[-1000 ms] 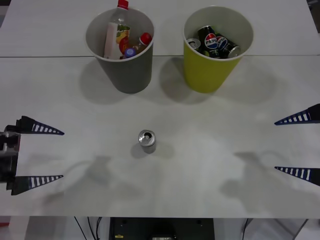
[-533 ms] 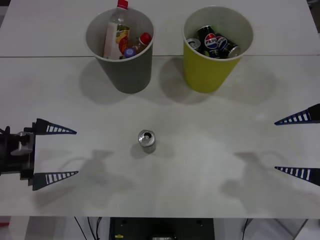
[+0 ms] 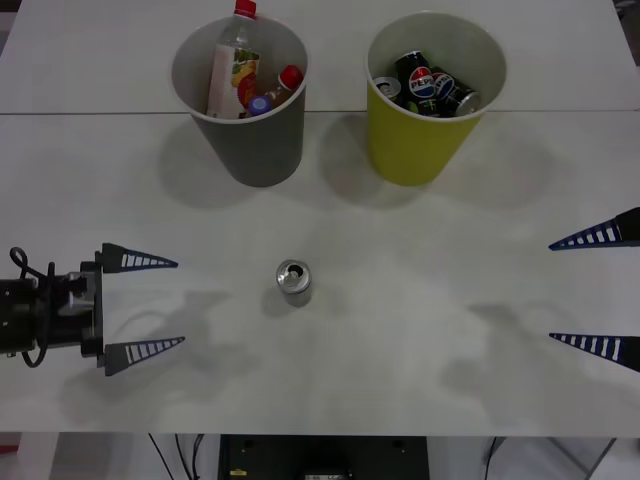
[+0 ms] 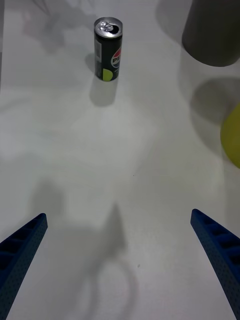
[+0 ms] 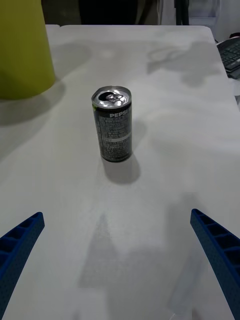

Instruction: Put the can into the green bin and the plastic bottle into the gray bin

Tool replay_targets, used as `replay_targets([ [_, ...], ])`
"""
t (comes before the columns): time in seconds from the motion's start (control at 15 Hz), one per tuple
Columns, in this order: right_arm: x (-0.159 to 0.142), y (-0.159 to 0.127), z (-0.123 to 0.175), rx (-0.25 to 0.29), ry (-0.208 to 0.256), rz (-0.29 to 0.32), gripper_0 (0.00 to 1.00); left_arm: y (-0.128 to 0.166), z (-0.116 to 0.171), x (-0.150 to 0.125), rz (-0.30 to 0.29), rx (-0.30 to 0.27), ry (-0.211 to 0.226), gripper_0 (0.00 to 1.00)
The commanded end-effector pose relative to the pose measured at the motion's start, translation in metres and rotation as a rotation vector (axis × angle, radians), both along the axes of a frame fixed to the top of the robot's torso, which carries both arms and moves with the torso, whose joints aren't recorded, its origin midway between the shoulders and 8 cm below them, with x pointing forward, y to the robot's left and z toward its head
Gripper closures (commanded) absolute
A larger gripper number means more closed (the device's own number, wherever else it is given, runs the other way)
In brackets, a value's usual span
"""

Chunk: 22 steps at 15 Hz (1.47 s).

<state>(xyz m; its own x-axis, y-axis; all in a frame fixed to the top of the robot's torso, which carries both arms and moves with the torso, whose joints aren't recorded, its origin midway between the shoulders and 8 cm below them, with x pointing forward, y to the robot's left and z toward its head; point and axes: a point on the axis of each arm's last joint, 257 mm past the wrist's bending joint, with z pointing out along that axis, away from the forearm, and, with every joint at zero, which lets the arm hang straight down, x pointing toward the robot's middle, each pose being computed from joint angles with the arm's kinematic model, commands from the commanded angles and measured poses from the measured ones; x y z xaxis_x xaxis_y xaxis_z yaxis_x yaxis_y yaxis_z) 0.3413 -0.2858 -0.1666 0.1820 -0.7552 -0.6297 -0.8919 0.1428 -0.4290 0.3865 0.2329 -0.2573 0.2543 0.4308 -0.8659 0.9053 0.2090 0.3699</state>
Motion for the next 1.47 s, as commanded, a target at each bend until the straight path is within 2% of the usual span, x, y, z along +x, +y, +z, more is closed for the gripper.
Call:
replay_targets([
  [0.07,0.0,0.0,0.0,0.0,0.0,0.0,0.0,-0.02,-0.005,0.004,0.015,-0.057,0.003,0.0],
  [0.2,0.0,0.0,0.0,0.0,0.0,0.0,0.0,-0.037,-0.008,0.007,0.027,-0.105,0.007,0.0],
  [0.47,0.0,0.0,0.0,0.0,0.0,0.0,0.0,-0.063,-0.017,0.02,0.04,-0.147,0.004,0.0],
  [0.87,0.0,0.0,0.0,0.0,0.0,0.0,0.0,-0.1,-0.026,0.036,0.06,-0.168,-0.007,0.0],
  [1.07,0.0,0.0,0.0,0.0,0.0,0.0,0.0,-0.118,-0.031,0.041,0.072,-0.172,-0.002,0.0],
  [1.47,0.0,0.0,0.0,0.0,0.0,0.0,0.0,-0.151,-0.032,0.046,0.072,-0.216,0.012,0.0],
])
